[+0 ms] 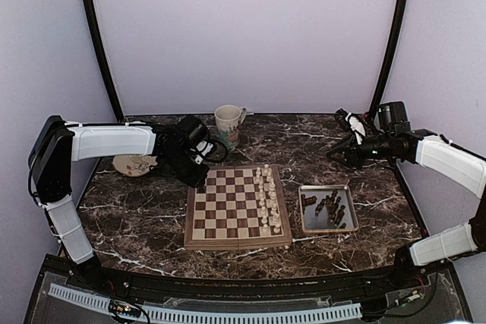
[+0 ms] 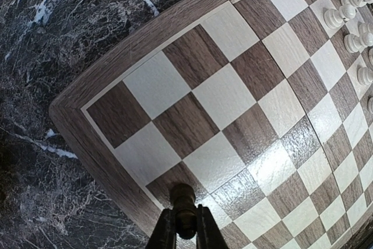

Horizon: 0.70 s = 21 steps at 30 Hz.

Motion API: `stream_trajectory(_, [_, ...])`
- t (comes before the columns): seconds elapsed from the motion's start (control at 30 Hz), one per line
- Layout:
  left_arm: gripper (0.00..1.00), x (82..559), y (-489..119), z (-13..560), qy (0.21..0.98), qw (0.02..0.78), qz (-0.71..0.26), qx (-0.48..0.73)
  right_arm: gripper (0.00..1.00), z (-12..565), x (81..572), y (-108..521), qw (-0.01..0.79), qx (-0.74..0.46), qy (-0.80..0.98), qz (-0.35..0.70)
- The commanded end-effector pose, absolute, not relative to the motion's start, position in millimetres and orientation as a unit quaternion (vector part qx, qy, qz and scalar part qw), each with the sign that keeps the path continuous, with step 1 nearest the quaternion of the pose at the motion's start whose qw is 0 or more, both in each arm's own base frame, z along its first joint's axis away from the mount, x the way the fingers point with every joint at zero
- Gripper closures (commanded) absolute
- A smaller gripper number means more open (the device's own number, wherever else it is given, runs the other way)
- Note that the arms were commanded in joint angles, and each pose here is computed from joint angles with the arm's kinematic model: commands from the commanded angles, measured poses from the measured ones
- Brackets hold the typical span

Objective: Set up the chess pieces on the board
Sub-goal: Place the bishop on f8.

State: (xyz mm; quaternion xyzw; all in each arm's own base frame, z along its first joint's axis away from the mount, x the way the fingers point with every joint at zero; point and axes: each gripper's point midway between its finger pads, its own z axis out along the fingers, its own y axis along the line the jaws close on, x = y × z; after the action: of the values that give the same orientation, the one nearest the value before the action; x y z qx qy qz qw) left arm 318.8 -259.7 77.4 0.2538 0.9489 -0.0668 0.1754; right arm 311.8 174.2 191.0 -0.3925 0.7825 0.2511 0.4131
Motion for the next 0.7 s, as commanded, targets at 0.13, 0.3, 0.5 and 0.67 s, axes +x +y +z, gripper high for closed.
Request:
stream_trajectory(0.13, [0.81,320,-257,76,0.951,0.173,-0.062,0.249,0.64,192,315,175,0.422,-0.397,0.776,0.251])
stream_trajectory(0.3, [0.72,321,-260,90,0.948,0.185,-0.071,0.248,0.64,192,315,175,0.420,-0.396,0.776,0.253])
stream_trajectory(0.5, [0.59,327,-254,130,0.940,0.227,-0.063,0.246,0.61,199,316,177,0.418,-0.393,0.777,0.261])
stream_trajectory(0.67, [0.51,328,-263,173,0.917,0.284,-0.103,0.259,0.60,209,320,174,0.413,-0.392,0.784,0.249])
